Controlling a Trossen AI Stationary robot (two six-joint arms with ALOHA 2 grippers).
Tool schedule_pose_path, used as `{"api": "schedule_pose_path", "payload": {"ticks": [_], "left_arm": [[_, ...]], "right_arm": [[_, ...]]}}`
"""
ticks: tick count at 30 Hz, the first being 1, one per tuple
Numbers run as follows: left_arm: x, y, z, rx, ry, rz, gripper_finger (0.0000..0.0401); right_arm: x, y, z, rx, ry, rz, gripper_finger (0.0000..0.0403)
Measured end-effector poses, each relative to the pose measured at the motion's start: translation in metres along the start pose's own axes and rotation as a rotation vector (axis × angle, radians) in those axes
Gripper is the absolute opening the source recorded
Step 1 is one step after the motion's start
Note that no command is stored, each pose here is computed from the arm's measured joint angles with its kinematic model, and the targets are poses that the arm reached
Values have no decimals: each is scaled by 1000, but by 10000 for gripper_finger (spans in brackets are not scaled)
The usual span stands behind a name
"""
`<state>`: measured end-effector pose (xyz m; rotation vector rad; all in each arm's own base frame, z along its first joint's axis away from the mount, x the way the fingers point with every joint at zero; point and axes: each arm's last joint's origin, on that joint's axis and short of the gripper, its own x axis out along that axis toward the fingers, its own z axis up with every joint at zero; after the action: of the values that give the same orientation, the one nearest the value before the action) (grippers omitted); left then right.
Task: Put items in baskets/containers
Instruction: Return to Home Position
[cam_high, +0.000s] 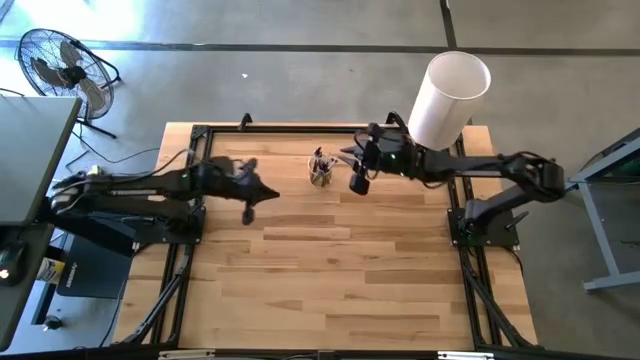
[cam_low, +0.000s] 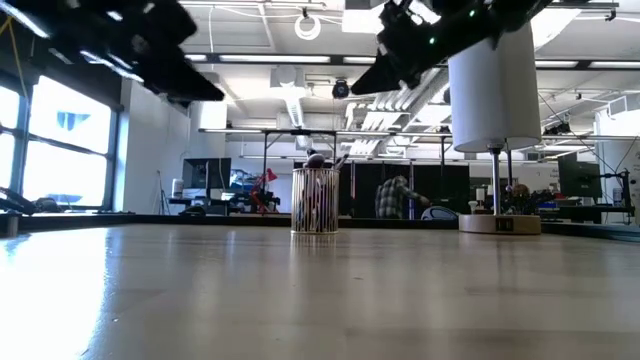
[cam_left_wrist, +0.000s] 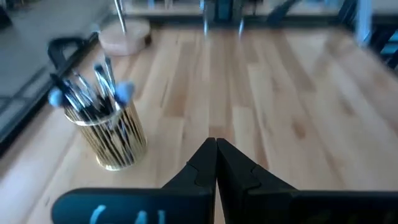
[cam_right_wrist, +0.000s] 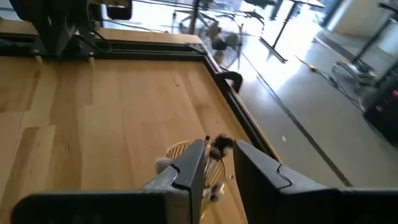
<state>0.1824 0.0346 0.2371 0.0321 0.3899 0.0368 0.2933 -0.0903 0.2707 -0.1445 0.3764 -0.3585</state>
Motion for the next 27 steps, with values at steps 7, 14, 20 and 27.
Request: {"api": "schedule_pose_path", "payload": {"ticks": [7, 14, 20, 27], "left_arm": [[-42, -8, -32, -128, -168, 54, 0], [-63, -24, -52, -111, -207, 85, 0], [-67, -31, -75, -87, -179, 9, 0], [-72, -31, -85, -94, -214, -10, 0]], "right_arm": [[-32, 41, 5, 126, 103, -92, 47], [-41, 72, -4, 272, 182, -78, 6], [-47, 86, -5, 255, 191, -62, 2], [-49, 90, -12, 301, 289, 45, 2]]}}
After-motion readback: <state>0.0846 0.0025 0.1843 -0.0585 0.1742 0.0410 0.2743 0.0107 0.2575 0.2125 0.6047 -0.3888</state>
